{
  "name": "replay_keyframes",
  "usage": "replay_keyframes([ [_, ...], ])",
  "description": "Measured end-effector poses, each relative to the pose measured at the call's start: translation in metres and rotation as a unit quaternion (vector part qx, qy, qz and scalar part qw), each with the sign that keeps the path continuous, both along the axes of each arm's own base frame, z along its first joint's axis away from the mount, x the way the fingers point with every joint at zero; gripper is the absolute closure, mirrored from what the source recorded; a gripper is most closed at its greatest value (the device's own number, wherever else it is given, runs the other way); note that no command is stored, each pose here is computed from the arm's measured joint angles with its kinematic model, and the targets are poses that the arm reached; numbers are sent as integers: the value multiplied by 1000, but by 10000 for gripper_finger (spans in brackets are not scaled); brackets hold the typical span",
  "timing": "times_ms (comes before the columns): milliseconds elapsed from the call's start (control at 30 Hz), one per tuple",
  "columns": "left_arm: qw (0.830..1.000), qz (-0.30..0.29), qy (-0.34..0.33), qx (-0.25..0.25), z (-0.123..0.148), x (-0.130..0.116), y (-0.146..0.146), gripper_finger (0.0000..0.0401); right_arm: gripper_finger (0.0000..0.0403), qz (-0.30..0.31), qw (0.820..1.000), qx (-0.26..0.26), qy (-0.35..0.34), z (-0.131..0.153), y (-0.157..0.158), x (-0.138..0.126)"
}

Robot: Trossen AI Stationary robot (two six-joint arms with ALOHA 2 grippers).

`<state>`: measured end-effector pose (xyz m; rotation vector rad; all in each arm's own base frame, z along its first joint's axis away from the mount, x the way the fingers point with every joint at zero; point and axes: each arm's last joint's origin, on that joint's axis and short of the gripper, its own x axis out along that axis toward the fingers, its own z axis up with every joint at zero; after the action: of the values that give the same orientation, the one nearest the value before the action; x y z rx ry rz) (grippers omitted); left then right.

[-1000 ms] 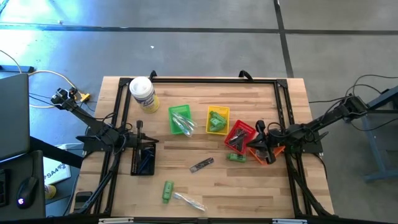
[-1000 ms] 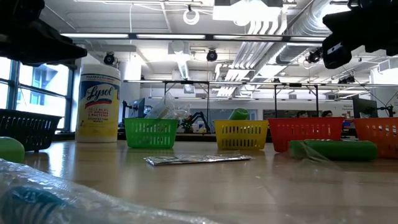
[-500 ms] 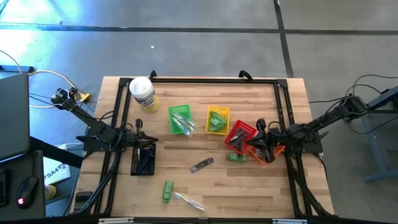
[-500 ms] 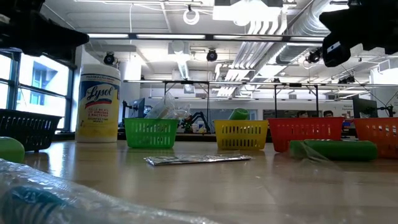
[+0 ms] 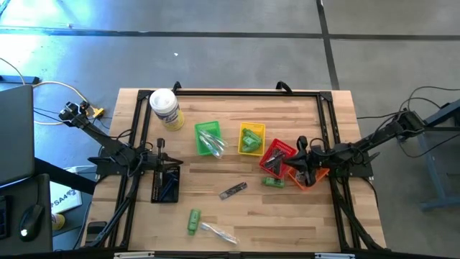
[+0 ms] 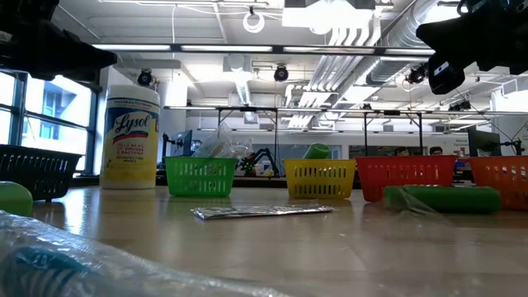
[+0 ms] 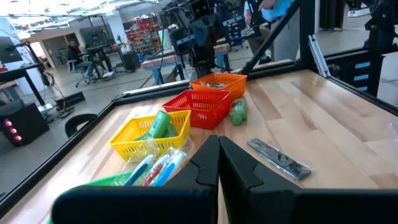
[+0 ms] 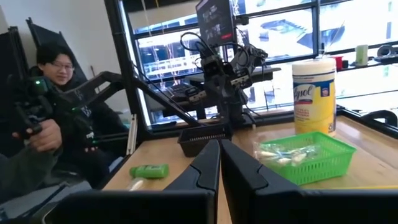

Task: Pick & Place Travel size toiletries
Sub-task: Put the blue toothbrush into the green bin

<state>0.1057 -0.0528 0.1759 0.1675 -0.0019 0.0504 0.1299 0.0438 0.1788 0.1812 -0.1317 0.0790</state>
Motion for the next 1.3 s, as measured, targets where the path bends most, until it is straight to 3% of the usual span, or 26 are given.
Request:
replay_keyframes([
  [1167, 1000, 0, 1, -3, 0, 0, 0, 401, 396, 4, 1000, -12, 28, -6, 1, 1],
  [1300, 1000, 0, 1, -3, 0, 0, 0, 401, 396, -75, 996, -33, 24, -4, -5, 1],
])
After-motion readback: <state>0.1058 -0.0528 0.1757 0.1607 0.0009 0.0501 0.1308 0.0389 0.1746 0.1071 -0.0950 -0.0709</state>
